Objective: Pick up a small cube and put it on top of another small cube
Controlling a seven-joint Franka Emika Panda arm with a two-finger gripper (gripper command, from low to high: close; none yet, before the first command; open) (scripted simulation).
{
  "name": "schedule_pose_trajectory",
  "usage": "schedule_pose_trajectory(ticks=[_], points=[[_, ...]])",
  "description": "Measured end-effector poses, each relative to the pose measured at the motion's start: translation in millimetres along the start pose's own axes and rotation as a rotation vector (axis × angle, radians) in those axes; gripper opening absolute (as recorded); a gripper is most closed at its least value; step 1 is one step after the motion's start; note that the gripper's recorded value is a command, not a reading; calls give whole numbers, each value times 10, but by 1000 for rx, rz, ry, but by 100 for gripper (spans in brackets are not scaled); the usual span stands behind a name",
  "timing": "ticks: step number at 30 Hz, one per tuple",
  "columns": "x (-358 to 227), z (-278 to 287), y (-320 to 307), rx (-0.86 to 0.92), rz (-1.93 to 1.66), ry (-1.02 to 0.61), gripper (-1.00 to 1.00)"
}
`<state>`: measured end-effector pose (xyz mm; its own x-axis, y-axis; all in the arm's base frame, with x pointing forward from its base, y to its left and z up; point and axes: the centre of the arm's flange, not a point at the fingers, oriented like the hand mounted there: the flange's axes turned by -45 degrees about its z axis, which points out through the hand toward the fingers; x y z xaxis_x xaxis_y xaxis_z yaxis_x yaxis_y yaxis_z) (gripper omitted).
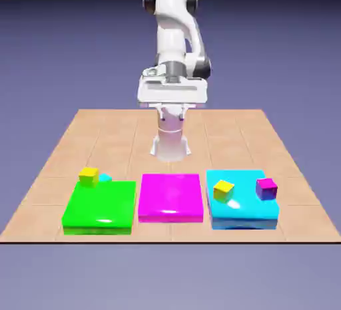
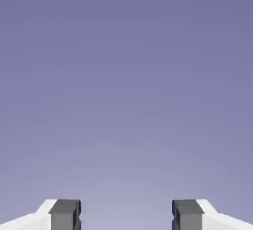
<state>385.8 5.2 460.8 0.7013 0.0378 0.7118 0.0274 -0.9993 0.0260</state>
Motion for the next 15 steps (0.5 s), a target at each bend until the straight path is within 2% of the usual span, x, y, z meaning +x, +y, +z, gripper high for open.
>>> schedule_pose_trajectory(ticks=[15], points=[[-340, -224, -150, -82, 157, -73, 0]])
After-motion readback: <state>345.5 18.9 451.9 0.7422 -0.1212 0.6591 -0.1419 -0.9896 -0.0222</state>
